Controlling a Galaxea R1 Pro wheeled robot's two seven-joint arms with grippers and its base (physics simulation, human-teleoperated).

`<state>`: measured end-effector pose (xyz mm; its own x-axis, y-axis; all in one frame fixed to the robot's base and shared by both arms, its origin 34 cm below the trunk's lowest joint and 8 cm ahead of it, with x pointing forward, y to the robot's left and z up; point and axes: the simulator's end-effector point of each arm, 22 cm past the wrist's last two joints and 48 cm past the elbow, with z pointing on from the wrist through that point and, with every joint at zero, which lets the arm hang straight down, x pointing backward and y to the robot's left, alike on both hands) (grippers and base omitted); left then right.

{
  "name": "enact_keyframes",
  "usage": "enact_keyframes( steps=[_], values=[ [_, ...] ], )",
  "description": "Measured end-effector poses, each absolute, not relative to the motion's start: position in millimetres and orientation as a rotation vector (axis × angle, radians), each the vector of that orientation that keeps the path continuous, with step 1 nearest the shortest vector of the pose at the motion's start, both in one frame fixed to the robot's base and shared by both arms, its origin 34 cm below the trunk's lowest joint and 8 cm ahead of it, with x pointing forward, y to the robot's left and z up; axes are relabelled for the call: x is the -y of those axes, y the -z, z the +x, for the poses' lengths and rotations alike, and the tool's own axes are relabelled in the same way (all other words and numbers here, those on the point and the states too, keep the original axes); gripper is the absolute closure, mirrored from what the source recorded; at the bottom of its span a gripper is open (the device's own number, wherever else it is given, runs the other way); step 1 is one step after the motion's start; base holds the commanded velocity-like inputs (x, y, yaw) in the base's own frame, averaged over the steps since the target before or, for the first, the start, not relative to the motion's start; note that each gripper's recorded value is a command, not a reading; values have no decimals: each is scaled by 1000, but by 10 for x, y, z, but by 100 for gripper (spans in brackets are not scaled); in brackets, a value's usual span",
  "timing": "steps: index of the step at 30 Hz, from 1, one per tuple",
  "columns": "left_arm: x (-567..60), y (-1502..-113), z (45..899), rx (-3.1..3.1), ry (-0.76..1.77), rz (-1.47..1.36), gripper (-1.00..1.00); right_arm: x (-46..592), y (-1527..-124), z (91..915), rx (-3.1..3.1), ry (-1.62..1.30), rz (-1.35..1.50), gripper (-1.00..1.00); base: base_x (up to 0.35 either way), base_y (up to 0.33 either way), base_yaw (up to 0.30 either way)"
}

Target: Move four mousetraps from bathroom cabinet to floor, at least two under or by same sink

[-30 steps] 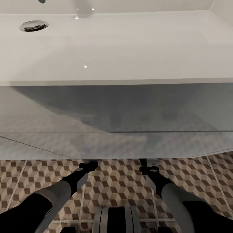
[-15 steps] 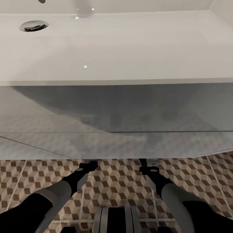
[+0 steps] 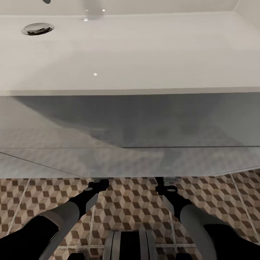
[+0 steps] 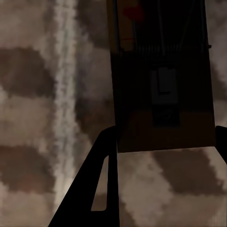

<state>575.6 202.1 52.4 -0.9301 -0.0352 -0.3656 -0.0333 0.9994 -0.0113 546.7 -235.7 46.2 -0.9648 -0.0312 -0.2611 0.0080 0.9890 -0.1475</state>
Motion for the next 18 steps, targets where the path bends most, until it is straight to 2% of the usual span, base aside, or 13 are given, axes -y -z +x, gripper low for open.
enact_keyframes(
  steps=[18],
  values=[
    [-2024,-475,5625,-2823,16,-41,100,2357,-461,5465,-2869,214,-18,-100,0,0,0]
  ],
)
